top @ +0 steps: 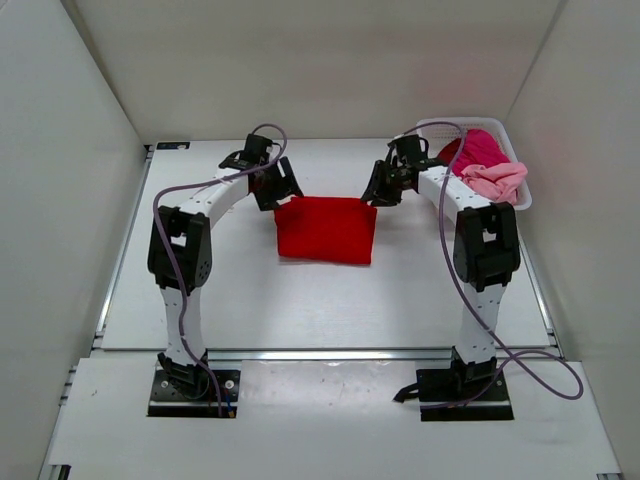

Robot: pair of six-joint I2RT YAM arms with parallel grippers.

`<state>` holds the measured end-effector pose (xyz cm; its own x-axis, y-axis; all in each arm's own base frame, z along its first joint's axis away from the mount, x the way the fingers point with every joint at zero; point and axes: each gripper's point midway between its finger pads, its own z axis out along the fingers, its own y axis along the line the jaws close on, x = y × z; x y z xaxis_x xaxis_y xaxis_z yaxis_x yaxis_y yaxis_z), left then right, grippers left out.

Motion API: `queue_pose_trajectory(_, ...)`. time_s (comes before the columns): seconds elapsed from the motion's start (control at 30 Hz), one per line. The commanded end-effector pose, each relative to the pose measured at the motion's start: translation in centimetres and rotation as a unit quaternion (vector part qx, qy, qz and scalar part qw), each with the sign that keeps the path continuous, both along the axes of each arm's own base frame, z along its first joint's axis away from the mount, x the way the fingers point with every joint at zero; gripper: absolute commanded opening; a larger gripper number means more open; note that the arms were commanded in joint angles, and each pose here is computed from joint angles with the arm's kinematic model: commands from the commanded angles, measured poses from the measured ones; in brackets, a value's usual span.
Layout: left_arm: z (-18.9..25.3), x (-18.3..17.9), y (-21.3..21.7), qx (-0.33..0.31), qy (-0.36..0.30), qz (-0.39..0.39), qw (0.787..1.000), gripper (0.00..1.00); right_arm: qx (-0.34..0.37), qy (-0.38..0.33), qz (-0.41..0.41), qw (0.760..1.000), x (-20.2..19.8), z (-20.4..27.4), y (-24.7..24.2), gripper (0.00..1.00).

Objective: Fold and stack the t-shirts
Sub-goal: Fold the 2/3-rectangle-folded T-shirt at the center of the board, then smooth out the square-folded T-shirt at the center of the board.

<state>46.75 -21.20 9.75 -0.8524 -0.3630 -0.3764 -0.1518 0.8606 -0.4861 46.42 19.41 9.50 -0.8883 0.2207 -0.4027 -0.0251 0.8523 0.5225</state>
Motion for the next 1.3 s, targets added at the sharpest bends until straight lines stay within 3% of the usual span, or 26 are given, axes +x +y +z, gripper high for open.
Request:
queue_pose_trajectory(0.0, 4.4, 1.7, 1.5, 0.004, -0.066, 0.017, 0.998, 0.89, -0.008, -0.042, -0.002, 0.999, 1.4, 3.4, -0.4, 0.36)
queue_pose_trajectory(0.07, 5.6, 1.7, 2.4, 0.024, -0.081, 0.017, 0.996, 0.92, -0.009, -0.049, 0.003, 0.999, 0.8, 4.3, -0.6, 0.37)
queue_pose_trajectory(0.1, 6.4, 1.6, 2.4, 0.025, -0.092, 0.011, 0.995, 0.88, -0.005, -0.056, 0.003, 0.998, 0.4, 5.1, -0.6, 0.37)
queue_pose_trajectory(0.13, 6.9, 1.1, 2.1, 0.026, -0.098, 0.003, 0.995, 0.75, -0.006, -0.062, 0.003, 0.998, -0.3, 5.4, -0.7, 0.33)
queue_pose_trajectory(0.17, 7.3, 0.8, 1.7, 0.024, -0.104, -0.003, 0.994, 0.49, 0.002, -0.068, 0.012, 0.998, -0.8, 5.9, -0.1, 0.29)
queue_pose_trajectory(0.23, 6.5, -1.9, -1.0, 0.006, -0.091, -0.050, 0.995, 0.20, 0.017, -0.066, 0.024, 0.997, -2.5, 6.1, 0.5, 0.11)
queue_pose_trajectory(0.27, 6.3, -2.3, -1.8, -0.005, -0.090, -0.058, 0.994, 0.10, 0.027, -0.065, 0.038, 0.997, -3.3, 6.4, 1.4, 0.07)
queue_pose_trajectory(0.3, 5.0, -4.3, -3.1, -0.023, -0.064, -0.079, 0.995, 0.05, 0.031, -0.051, 0.047, 0.997, -4.2, 5.3, 1.9, 0.00)
queue_pose_trajectory(0.33, 3.6, -5.7, -4.4, -0.039, -0.046, -0.093, 0.994, 0.00, 0.036, -0.044, 0.049, 0.997, -5.2, 4.9, 2.2, 0.01)
queue_pose_trajectory(0.47, 0.0, -8.5, -5.2, -0.057, -0.008, -0.100, 0.993, 0.00, 0.046, -0.006, 0.070, 0.996, -8.2, 1.4, 3.7, 0.01)
queue_pose_trajectory(0.57, -4.1, -10.7, -2.6, -0.037, 0.033, -0.078, 0.996, 0.00, 0.037, 0.028, 0.075, 0.996, -10.1, -1.8, 3.8, 0.01)
queue_pose_trajectory(0.73, -8.3, -12.8, 1.6, -0.005, 0.073, -0.056, 0.996, 0.08, 0.028, 0.048, 0.059, 0.997, -10.2, -4.6, 2.7, 0.00)
queue_pose_trajectory(0.87, -6.8, -13.4, 2.7, -0.023, 0.053, -0.059, 0.997, 0.17, 0.023, 0.055, 0.057, 0.997, -10.5, -4.9, 2.2, 0.00)
queue_pose_trajectory(0.97, -3.1, -13.0, 2.2, -0.027, 0.007, -0.067, 0.997, 0.32, 0.029, 0.039, 0.067, 0.997, -10.6, -3.2, 2.5, 0.00)
queue_pose_trajectory(1.03, -1.2, -12.9, 2.3, -0.033, -0.010, -0.064, 0.997, 0.55, 0.026, 0.027, 0.082, 0.996, -11.5, -1.8, 3.1, 0.02)
queue_pose_trajectory(1.07, 0.1, -12.8, 2.0, -0.033, -0.027, -0.066, 0.997, 0.61, 0.023, 0.022, 0.083, 0.996, -11.6, -1.2, 3.2, 0.03)
queue_pose_trajectory(1.13, 1.8, -13.0, 2.1, -0.015, -0.048, -0.061, 0.997, 0.78, 0.022, 0.000, 0.091, 0.996, -12.2, 0.7, 3.5, 0.12)
queue_pose_trajectory(1.17, 2.4, -13.3, 1.8, -0.009, -0.051, -0.065, 0.996, 0.99, 0.018, -0.009, 0.090, 0.996, -12.6, 1.6, 3.2, 0.20)
queue_pose_trajectory(1.27, 3.5, -13.8, 1.9, 0.006, -0.055, -0.072, 0.996, 0.98, 0.014, -0.015, 0.090, 0.996, -14.2, 2.7, 2.4, 0.41)
